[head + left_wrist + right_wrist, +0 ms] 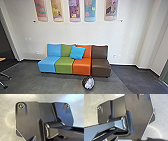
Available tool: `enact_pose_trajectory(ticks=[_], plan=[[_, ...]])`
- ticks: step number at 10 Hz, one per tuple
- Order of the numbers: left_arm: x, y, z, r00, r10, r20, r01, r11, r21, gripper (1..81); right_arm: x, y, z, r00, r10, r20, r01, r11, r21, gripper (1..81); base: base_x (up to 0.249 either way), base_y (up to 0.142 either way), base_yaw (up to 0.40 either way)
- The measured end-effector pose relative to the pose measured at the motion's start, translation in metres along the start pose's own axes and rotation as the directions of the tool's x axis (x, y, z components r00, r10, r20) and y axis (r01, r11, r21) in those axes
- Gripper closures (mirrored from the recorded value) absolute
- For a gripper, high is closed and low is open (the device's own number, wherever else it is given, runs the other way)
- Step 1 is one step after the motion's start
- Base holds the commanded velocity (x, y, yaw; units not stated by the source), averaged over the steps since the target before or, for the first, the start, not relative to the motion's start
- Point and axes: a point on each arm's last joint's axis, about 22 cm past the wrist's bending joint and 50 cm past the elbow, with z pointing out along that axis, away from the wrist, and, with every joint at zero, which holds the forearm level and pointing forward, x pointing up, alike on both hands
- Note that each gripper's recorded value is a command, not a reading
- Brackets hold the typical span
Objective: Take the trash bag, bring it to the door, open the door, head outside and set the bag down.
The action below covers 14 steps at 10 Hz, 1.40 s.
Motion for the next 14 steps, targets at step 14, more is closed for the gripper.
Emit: enact_pose_trajectory(ticks=[14], plan=[[0.001, 0.013, 0.003, 0.9994, -0.034, 0.0, 0.034, 0.9993, -0.017, 1.0, 0.003, 0.009, -0.011, 1.0, 0.002, 0.004, -0.002, 0.9999, 0.016, 1.0, 0.165, -0.01, 0.0]])
